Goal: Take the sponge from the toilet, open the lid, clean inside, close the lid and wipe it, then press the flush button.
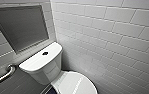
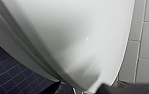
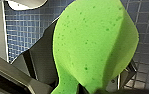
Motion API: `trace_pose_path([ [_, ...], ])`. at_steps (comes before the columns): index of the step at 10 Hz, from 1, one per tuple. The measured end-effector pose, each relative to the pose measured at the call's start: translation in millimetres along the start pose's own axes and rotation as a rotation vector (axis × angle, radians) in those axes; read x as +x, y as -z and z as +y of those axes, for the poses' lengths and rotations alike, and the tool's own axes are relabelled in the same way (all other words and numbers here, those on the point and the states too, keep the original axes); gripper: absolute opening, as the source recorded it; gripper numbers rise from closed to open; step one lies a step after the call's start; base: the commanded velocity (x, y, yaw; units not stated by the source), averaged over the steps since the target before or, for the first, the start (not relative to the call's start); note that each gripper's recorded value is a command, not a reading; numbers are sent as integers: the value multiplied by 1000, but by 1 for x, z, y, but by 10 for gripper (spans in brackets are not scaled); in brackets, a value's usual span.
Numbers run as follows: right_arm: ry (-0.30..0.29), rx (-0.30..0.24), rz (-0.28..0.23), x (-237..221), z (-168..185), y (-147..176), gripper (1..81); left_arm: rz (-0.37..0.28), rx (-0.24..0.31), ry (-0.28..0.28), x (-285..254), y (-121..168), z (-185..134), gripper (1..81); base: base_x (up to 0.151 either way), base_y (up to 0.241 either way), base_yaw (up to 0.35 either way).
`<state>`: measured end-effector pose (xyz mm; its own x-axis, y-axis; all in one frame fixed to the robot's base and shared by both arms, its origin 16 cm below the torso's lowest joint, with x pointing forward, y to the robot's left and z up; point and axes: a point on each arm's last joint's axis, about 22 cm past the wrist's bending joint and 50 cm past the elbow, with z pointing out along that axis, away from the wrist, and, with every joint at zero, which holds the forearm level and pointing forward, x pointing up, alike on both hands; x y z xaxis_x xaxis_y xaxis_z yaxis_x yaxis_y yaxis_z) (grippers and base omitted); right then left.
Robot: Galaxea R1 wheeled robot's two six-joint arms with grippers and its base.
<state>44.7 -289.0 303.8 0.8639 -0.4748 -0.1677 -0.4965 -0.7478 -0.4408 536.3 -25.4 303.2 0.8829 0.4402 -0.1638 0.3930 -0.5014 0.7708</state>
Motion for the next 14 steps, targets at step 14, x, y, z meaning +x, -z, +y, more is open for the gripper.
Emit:
trace_pose_path([
  [14,-3,15,0,0,-9,-6,10,-7,-42,17,6,17,15,811,0,0,0],
])
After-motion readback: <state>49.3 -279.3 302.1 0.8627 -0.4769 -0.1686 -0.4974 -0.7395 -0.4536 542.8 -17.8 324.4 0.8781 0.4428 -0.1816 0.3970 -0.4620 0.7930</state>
